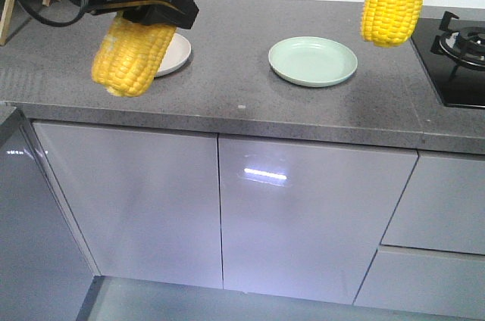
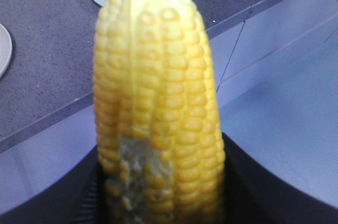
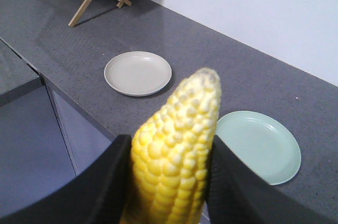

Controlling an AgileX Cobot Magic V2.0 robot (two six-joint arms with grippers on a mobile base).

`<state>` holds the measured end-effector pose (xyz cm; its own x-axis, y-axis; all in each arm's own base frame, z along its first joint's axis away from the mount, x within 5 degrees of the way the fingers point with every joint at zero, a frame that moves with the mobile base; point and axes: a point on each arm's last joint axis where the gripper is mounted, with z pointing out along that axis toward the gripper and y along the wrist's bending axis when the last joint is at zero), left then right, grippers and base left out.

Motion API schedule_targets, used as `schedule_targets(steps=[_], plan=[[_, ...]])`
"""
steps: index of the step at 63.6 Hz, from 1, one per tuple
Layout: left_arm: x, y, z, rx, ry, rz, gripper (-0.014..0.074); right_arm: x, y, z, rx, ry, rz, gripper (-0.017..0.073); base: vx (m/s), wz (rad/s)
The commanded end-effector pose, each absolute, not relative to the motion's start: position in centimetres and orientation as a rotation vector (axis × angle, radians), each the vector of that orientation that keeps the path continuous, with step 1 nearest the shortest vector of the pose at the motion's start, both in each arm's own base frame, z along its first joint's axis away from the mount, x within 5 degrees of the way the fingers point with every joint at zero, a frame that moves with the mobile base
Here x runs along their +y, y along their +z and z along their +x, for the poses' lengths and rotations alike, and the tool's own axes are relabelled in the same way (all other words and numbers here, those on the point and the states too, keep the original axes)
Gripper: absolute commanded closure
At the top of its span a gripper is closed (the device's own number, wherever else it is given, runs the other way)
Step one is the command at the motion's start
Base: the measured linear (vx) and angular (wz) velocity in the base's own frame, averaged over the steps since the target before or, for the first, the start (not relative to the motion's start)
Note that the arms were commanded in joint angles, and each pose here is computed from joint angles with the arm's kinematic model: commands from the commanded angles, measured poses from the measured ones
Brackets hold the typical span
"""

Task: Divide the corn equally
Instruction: 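Drive the base up to the empty beige and pale green plates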

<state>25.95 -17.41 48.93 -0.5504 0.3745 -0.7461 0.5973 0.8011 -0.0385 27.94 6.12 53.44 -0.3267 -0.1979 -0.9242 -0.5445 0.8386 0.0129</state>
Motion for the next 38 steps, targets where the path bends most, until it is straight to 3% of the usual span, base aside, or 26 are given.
schedule_targets(steps=[1,38], plan=[[-16.76,51.33,24.65,2.098,-0.411,0.678,0.0600,5.95,55.55,26.54,1.788,0.386,-0.520,0.0561,0.15,0.04],[-16.76,51.33,24.65,2.098,-0.411,0.678,0.0600,5.94,55.56,26.54,1.787,0.386,-0.519,0.0561,0.16,-0.02]])
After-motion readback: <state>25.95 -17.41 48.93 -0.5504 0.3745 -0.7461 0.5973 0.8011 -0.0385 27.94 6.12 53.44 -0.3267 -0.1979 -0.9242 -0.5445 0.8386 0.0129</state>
